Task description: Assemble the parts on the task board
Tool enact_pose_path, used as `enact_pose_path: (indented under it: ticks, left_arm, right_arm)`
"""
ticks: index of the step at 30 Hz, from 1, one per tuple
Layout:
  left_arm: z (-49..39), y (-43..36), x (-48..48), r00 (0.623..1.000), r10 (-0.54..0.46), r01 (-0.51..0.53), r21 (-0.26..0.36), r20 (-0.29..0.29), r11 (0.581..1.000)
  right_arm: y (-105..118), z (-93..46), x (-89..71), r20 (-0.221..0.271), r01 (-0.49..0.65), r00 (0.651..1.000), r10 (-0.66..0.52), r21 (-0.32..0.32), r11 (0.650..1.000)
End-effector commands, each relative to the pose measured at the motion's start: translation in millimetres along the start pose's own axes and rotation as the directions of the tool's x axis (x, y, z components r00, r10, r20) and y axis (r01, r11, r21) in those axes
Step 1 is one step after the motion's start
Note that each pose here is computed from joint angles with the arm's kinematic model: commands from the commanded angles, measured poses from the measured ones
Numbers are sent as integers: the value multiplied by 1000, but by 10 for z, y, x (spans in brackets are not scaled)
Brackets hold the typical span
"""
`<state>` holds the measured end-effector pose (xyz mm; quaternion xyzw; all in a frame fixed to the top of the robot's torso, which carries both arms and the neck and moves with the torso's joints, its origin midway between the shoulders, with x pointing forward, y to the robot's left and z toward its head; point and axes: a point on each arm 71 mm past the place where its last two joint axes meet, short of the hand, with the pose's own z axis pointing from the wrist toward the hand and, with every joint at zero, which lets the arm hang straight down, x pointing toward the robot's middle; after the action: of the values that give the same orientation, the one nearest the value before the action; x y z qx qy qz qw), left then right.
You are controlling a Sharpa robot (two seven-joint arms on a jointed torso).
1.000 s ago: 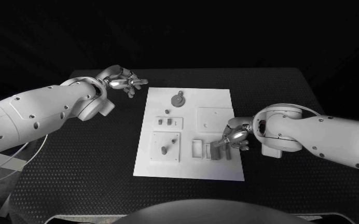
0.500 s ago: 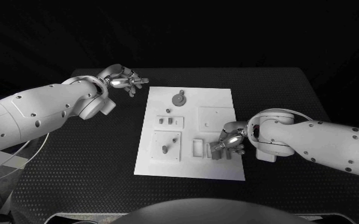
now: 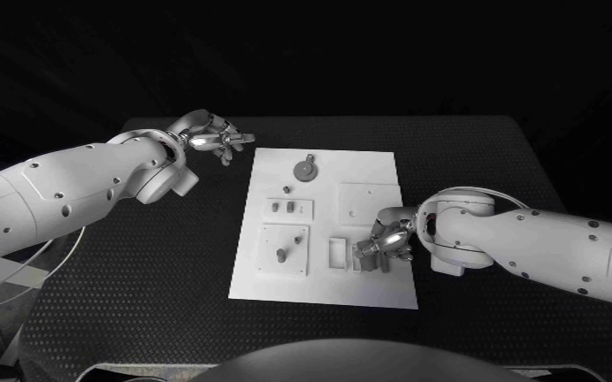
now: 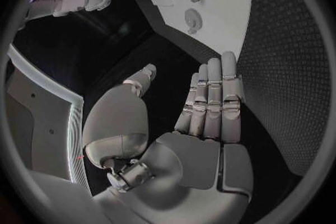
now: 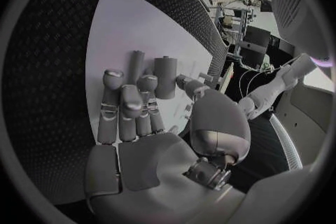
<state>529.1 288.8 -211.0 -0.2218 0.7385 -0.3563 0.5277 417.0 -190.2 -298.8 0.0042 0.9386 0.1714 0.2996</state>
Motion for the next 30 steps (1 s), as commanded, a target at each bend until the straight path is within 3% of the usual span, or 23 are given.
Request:
enact_pose_path:
  ticks: [1,11,19,24,30]
  left_arm:
    - [5,-18,10,1000,-9,9,9,-8,1000]
    - [2,-14,7,1000,-9,9,8,-7,1000]
    - [2,-14,5,1000,-9,9,8,-7,1000]
    - [1,-8,4,1000,-9,9,3,-8,1000]
    - [1,-10,9,1000,-10,10,3,-12,1000]
  right_arm:
    - [-16,22,50,6,33,999,-34,16,999]
    - [-29,13,50,10,20,1000,-20,16,1000]
    - [-26,-2,60,-1,-86,996,86,-12,996]
    - [-34,-24,49,21,-146,989,147,-19,989]
    - [-28,-38,26,-5,-233,972,233,-36,972]
